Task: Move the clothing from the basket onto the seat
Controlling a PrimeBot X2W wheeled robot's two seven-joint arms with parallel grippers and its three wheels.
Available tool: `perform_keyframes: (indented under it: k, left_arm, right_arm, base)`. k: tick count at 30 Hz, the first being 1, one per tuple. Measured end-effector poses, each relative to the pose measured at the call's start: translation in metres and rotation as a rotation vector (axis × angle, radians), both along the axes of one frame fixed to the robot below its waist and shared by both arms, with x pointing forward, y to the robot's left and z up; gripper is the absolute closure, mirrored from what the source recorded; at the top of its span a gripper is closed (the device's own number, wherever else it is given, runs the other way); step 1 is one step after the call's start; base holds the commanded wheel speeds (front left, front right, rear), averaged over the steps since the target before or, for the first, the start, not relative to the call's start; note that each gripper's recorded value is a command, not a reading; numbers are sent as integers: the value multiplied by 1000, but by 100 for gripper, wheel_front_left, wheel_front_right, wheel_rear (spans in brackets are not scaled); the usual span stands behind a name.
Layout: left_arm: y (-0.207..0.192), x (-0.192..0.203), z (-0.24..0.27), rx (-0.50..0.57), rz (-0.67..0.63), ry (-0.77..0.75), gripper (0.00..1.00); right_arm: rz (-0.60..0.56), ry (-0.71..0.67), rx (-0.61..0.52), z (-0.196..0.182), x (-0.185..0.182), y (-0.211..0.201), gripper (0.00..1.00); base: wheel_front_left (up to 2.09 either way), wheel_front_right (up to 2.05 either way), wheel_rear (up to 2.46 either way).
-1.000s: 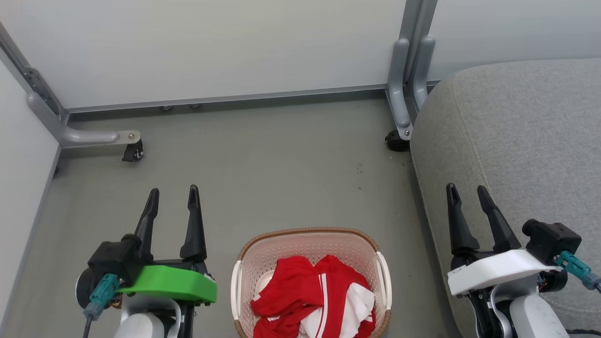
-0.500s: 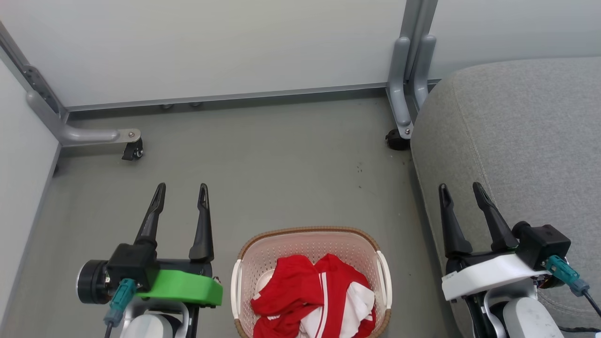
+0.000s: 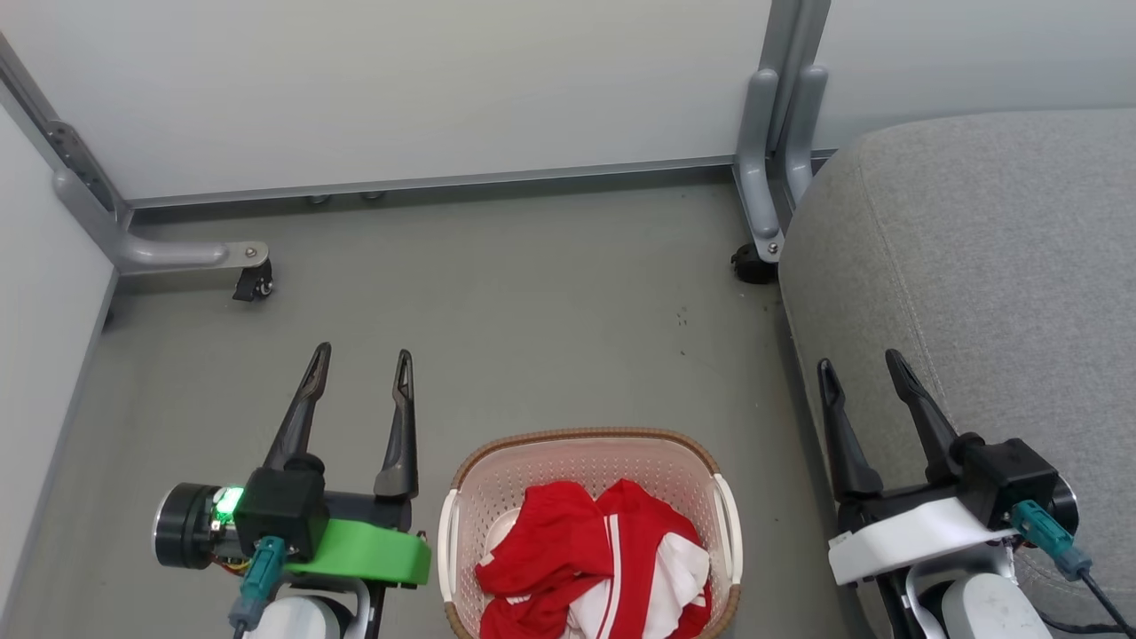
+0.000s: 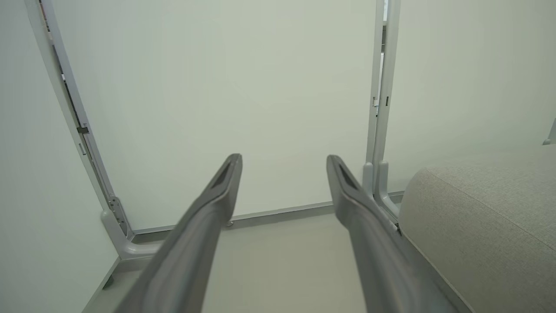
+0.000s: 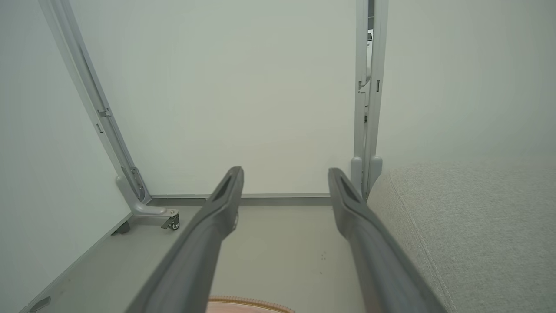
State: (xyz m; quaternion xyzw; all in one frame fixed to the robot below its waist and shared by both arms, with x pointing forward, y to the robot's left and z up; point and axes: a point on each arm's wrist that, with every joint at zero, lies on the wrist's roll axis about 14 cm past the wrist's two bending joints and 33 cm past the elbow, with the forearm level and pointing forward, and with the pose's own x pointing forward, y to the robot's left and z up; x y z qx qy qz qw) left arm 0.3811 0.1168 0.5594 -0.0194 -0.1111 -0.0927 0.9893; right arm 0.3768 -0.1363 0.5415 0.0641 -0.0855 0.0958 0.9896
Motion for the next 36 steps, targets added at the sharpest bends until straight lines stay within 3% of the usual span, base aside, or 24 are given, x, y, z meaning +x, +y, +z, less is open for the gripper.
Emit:
perform_keyframes:
  k: [15, 36]
  left_arm:
    - [-12, -1, -3, 94, -31, -29, 0]
    - [-21, 14, -34, 116, -77, 55, 0]
  right_arm:
    - [30, -38, -90, 3, -1, 12, 0]
    - [10, -6, -76, -9, 19, 4, 0]
  base:
    - [0, 0, 0]
    - [0, 0, 0]
